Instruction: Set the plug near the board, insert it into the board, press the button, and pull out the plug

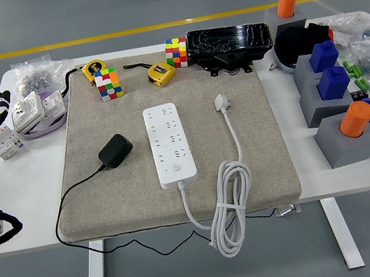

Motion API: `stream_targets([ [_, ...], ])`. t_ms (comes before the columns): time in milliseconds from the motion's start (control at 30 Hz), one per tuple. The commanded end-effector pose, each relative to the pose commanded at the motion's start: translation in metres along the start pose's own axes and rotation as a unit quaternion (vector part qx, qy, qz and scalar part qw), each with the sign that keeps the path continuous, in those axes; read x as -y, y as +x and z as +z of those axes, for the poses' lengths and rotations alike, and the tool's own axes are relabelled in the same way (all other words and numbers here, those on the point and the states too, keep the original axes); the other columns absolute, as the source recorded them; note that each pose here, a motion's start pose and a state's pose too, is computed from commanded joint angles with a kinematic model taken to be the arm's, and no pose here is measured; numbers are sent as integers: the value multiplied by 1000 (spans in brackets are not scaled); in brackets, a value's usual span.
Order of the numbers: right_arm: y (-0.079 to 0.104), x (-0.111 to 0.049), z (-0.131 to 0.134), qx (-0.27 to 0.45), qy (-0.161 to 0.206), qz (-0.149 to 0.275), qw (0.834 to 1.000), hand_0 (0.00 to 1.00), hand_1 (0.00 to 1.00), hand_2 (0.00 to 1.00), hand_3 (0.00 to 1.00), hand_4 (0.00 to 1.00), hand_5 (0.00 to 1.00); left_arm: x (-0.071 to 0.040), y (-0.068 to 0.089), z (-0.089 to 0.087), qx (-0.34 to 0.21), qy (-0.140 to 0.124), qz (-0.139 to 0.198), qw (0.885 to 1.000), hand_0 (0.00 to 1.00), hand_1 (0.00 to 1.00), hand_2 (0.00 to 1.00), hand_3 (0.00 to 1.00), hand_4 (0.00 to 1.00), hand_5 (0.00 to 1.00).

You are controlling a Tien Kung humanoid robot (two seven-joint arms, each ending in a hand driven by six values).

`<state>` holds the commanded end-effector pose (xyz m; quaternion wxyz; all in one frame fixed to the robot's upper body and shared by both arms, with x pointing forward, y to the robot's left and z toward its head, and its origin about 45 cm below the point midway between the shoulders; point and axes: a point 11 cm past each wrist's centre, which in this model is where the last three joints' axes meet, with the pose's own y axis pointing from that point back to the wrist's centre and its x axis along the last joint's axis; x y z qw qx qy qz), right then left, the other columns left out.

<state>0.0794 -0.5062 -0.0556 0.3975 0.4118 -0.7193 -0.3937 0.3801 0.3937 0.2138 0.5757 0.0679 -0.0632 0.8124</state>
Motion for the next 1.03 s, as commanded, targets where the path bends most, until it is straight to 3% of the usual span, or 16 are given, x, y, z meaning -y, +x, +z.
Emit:
stream_targets([
  [1033, 0, 1, -7, 36, 11, 3, 999, 669, 676, 675, 583, 970, 539, 6, -7, 24, -30, -26, -1, 999, 490, 542, 559, 586, 765, 230],
])
